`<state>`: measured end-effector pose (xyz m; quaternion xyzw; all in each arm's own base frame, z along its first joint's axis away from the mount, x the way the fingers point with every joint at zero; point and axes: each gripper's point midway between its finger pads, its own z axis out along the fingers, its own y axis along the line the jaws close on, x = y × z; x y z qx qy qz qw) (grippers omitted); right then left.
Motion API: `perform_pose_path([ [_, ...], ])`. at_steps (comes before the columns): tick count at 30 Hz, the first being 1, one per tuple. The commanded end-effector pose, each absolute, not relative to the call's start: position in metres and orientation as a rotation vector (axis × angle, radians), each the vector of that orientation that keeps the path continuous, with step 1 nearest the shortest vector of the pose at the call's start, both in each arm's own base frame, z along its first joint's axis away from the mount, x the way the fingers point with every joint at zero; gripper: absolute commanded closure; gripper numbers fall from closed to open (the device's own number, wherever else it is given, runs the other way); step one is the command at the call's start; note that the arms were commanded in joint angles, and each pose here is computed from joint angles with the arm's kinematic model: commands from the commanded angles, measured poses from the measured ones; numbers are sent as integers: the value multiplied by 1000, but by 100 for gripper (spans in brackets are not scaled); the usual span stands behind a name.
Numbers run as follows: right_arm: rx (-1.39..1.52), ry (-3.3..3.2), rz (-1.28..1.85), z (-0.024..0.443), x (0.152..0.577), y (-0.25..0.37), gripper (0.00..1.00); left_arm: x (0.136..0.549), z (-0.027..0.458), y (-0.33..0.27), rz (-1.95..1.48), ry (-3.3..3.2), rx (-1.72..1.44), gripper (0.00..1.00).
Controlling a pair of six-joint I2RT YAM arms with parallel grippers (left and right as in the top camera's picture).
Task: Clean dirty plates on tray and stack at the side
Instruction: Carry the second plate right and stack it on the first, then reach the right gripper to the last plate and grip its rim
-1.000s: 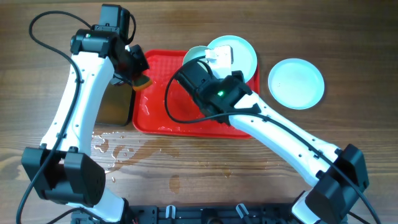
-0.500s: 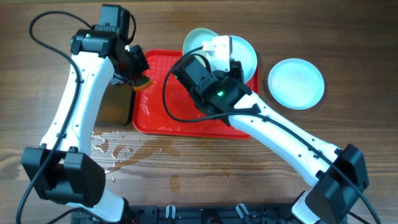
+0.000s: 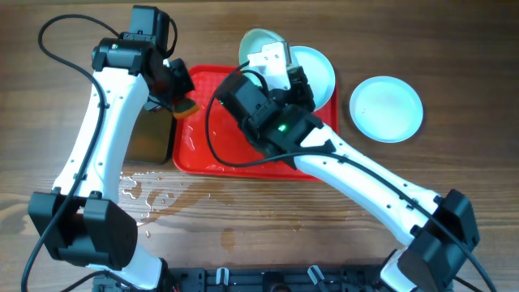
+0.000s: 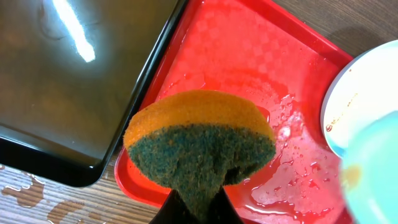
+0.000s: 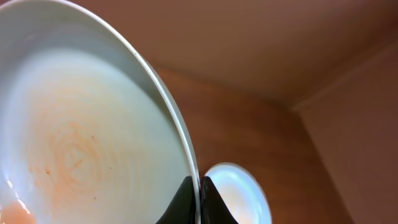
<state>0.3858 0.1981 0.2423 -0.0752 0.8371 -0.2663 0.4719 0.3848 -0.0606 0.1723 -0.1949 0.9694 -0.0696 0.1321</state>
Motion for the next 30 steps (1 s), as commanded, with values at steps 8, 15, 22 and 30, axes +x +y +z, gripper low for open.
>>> perform_pose_path([
  [8,260,2561,-130,174,410,92,96,395,159,-79,-220,2836,-484,96],
  [15,732,2617,-29,154,403,-40,96,400,135,-80,-199,2884,-496,96],
  [22,975,2647,-91,107,367,-100,96,405,125,-88,-254,2898,-490,96],
  [30,1002,2652,-93,81,358,-101,82,407,124,-91,-257,2895,-479,96],
])
